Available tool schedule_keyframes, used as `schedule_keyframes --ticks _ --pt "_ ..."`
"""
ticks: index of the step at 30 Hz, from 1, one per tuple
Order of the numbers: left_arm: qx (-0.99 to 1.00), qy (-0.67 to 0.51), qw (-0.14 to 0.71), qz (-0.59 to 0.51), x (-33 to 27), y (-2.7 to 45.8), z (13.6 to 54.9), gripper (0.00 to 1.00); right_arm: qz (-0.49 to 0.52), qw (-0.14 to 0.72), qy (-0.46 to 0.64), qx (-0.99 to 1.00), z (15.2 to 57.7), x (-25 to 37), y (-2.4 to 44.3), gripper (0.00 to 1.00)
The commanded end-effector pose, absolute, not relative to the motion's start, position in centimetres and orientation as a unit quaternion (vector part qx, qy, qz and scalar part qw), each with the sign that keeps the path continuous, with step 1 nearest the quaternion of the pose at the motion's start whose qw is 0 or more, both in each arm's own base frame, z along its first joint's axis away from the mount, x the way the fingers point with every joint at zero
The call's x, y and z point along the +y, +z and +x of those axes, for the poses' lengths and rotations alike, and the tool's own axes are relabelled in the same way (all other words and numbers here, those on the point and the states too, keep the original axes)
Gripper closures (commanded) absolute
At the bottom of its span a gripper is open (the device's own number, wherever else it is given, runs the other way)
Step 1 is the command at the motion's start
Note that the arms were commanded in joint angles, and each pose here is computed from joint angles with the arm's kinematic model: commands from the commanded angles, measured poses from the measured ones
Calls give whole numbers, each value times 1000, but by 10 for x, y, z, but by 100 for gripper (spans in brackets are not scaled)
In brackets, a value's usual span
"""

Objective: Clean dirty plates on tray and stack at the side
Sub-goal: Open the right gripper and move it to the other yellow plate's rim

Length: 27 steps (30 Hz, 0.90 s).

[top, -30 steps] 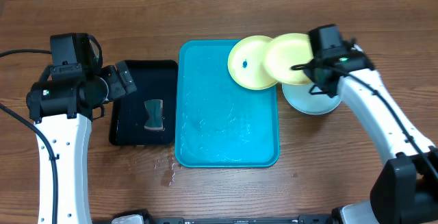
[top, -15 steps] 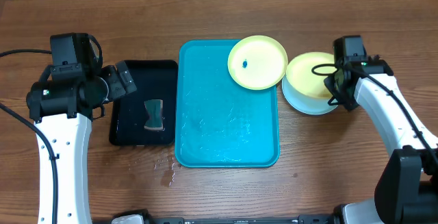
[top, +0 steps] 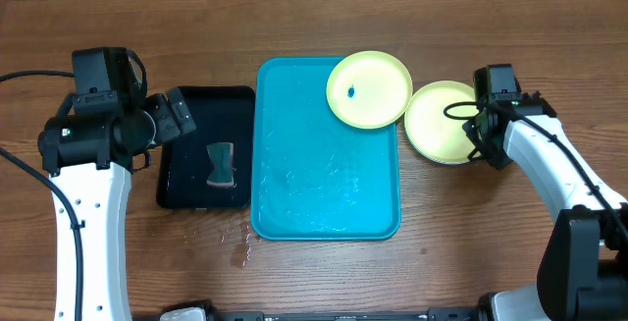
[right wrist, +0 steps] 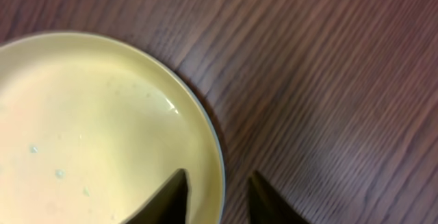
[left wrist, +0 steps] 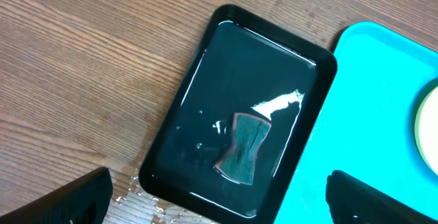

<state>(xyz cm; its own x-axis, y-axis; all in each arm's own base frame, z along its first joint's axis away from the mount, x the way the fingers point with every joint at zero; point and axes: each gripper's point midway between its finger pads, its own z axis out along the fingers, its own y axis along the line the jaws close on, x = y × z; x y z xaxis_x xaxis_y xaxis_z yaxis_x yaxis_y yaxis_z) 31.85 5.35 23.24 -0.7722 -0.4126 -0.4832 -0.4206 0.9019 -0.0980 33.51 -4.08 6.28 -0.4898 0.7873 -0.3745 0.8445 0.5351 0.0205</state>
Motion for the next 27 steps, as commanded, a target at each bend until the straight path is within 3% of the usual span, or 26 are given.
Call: schedule_keyframes --ticks 1,4,6,9,14,21,27 --pt "939 4 259 -225 53 235 322 0 475 175 -82 859 333 -41 64 51" --pt "939 4 259 -225 53 235 322 0 470 171 -81 862 331 -41 63 10" --pt "939 4 259 -225 53 235 322 0 470 165 -85 863 328 -41 62 1" --pt "939 4 259 -225 53 235 322 0 458 153 -78 872 326 -36 61 0" --pt "939 4 259 -225 53 235 322 0 302 158 34 939 359 6 70 0" --pt "939 4 259 -225 53 235 322 0 250 209 165 931 401 49 105 3" --pt "939 4 259 -225 53 235 322 0 228 259 156 926 420 60 115 8"
